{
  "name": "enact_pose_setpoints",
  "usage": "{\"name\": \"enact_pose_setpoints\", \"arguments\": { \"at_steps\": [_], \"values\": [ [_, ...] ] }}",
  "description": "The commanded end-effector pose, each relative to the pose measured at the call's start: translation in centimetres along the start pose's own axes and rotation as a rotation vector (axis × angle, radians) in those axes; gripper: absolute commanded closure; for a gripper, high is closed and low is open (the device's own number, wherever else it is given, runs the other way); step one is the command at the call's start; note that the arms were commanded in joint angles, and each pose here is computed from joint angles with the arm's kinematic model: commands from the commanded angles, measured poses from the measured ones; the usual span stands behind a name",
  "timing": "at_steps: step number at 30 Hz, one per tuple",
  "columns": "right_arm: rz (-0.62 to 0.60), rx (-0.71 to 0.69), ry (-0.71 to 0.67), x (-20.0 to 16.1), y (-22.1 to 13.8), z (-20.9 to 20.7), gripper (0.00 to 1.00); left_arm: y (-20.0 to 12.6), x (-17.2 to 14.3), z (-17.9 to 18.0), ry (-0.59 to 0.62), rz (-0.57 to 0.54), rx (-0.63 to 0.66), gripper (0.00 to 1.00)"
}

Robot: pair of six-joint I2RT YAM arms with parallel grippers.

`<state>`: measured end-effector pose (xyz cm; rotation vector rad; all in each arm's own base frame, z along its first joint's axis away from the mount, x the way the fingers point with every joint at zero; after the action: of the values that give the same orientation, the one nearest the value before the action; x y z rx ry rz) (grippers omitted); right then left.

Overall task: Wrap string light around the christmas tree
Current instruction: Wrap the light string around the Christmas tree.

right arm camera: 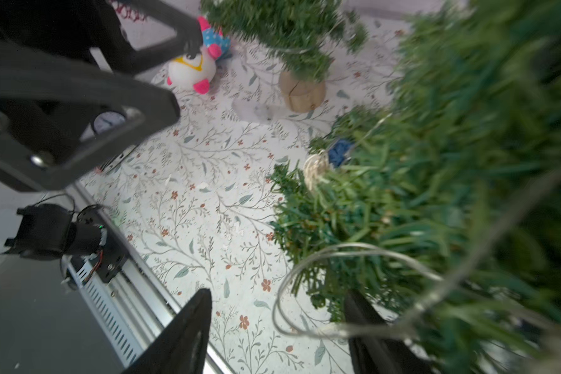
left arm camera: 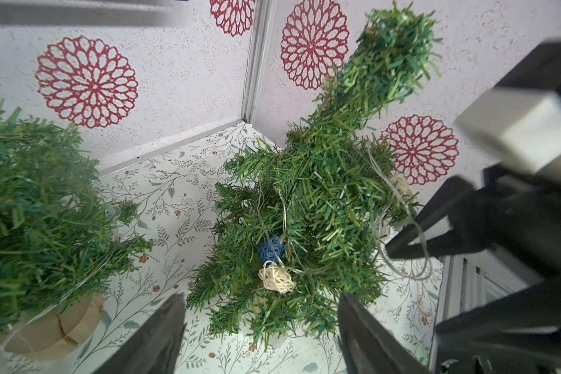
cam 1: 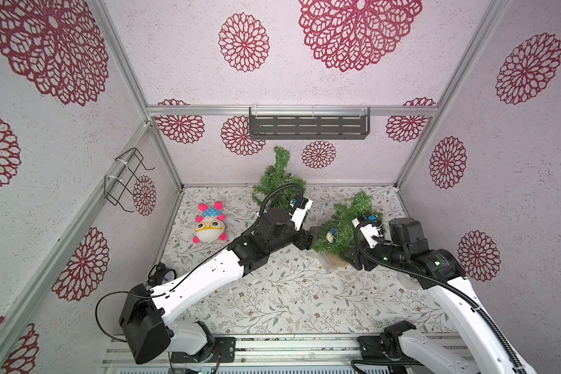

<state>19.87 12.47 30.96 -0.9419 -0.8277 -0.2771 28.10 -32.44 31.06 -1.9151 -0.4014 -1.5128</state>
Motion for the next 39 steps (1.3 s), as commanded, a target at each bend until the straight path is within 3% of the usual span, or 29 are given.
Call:
{"name": "enact_pose_setpoints", "arguments": {
  "at_steps": [1,5,10,14,17,24,29,33,39],
  "values": [
    [-0.038,-0.099,0.05,-0.1,-1.4,-0.9,0.32,1.5,1.0,0.0,0.058,-0.07,-0.014,0.19],
    [-0.089,-0.188,0.069,0.5,-2.0,-2.0,0.33,4.8,-0.5,-0.5,0.123,-0.043,-0.049,0.17],
    [-0.118,-0.253,0.073,0.9,-3.4,-2.5,0.3,5.5,-3.3,-1.3,0.092,0.001,-0.089,0.09],
    [-0.089,-0.149,0.203,-1.7,-1.6,-2.0,0.3,6.8,-3.9,-2.4,0.08,-0.006,-0.131,0.09],
    [-0.135,-0.176,0.28,-2.8,-2.0,-2.6,0.29,8.6,-4.8,-2.7,0.088,0.009,-0.134,0.09],
    [-0.295,-0.235,0.298,0.3,-6.3,-2.0,0.29,11.6,-6.6,-1.3,0.157,0.026,-0.091,0.15],
    [-0.332,-0.278,0.206,3.8,-7.9,-1.6,0.3,10.3,-5.7,-0.8,0.162,0.012,-0.096,0.15],
    [-0.298,-0.236,0.127,6.1,-6.1,-1.2,0.28,7.4,-4.4,-1.2,0.119,-0.012,-0.113,0.15],
    [-0.253,-0.396,0.078,6.6,-3.9,-4.0,0.31,3.8,-2.9,-2.5,0.034,-0.036,-0.094,0.18]
  ]
}}
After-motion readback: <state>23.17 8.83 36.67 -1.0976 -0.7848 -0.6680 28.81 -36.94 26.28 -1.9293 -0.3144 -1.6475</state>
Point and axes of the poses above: each gripper's point midway between its finger pads, its own y axis out along the fingers, its own z axis along the line the jaws close on, x = y × z, the point moved 4 cm from there along -y, back along the fingers, and after that the axes turned 5 degrees about y, right-handed, at the moved point
